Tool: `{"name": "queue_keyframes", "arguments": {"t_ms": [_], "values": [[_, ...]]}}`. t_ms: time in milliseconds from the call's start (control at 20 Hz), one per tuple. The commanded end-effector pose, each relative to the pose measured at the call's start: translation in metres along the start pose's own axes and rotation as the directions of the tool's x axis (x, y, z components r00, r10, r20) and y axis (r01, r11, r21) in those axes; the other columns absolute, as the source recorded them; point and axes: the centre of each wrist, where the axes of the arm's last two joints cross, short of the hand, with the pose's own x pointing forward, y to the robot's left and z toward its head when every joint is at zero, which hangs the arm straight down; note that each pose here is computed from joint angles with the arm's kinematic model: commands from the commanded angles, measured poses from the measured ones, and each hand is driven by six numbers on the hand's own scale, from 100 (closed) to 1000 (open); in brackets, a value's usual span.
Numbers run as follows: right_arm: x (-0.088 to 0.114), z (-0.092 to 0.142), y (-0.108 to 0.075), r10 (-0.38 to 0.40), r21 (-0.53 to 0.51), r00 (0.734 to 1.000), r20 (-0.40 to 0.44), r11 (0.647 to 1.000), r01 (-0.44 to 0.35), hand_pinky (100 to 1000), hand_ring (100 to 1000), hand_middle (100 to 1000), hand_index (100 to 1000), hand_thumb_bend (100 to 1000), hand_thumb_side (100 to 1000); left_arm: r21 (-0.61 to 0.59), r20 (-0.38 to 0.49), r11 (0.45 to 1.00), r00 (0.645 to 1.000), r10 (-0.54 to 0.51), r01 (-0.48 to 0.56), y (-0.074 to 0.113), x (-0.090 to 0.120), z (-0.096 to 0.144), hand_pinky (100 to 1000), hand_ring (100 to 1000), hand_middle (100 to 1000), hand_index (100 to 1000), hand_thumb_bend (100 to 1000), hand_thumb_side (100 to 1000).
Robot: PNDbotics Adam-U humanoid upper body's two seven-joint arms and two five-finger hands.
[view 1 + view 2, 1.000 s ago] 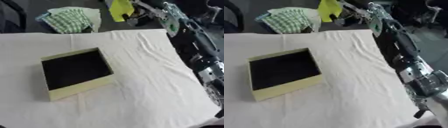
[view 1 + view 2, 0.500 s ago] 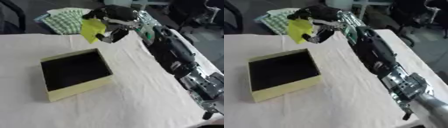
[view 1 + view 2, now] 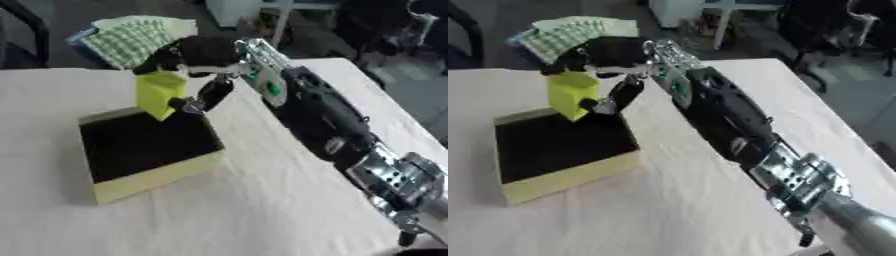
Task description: Pick up objects on the table and place them in the box.
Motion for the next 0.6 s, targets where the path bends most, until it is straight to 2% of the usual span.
{"name": "queue_keyframes", "arguments": {"t_ms": [50, 300, 400, 450, 500, 550, 600], "values": [[0.005, -0.008, -0.008, 0.032, 0.069, 0.997, 0.076, 0.997, -0.037, 705, 827, 467, 1000, 100, 304, -0.009, 0.017, 1.0, 1.0, -0.022, 0.022, 0.004, 0.006, -0.001, 700, 530, 508, 776, 104, 926], [0.013, -0.017, 0.004, 0.016, 0.124, 0.995, 0.099, 0.992, -0.028, 712, 804, 508, 1000, 100, 308, -0.011, 0.016, 1.0, 1.0, -0.022, 0.023, 0.004, 0.006, -0.001, 700, 530, 508, 776, 104, 929], [0.016, -0.02, 0.006, 0.02, 0.142, 0.994, 0.107, 0.989, -0.035, 722, 796, 581, 1000, 100, 319, -0.013, 0.016, 1.0, 1.0, -0.022, 0.022, 0.004, 0.006, -0.001, 699, 530, 508, 777, 105, 930], [0.017, -0.021, 0.007, 0.024, 0.152, 0.994, 0.109, 0.988, -0.04, 735, 798, 648, 1000, 100, 333, -0.013, 0.016, 1.0, 1.0, -0.022, 0.022, 0.004, 0.006, -0.001, 699, 530, 508, 777, 105, 930], [0.017, -0.022, 0.008, 0.03, 0.162, 0.994, 0.109, 0.986, -0.047, 737, 799, 661, 1000, 100, 336, -0.013, 0.015, 1.0, 1.0, -0.022, 0.023, 0.003, 0.006, -0.001, 699, 530, 508, 777, 105, 930], [0.018, -0.022, 0.008, 0.037, 0.172, 0.994, 0.107, 0.984, -0.055, 749, 804, 724, 1000, 100, 357, -0.013, 0.015, 1.0, 1.0, -0.022, 0.023, 0.003, 0.006, -0.001, 699, 530, 508, 777, 104, 930], [0.018, -0.021, 0.009, 0.044, 0.181, 0.994, 0.105, 0.982, -0.062, 753, 807, 745, 1000, 100, 360, -0.013, 0.014, 1.0, 1.0, -0.023, 0.023, 0.003, 0.006, -0.001, 699, 530, 508, 777, 104, 931]]}}
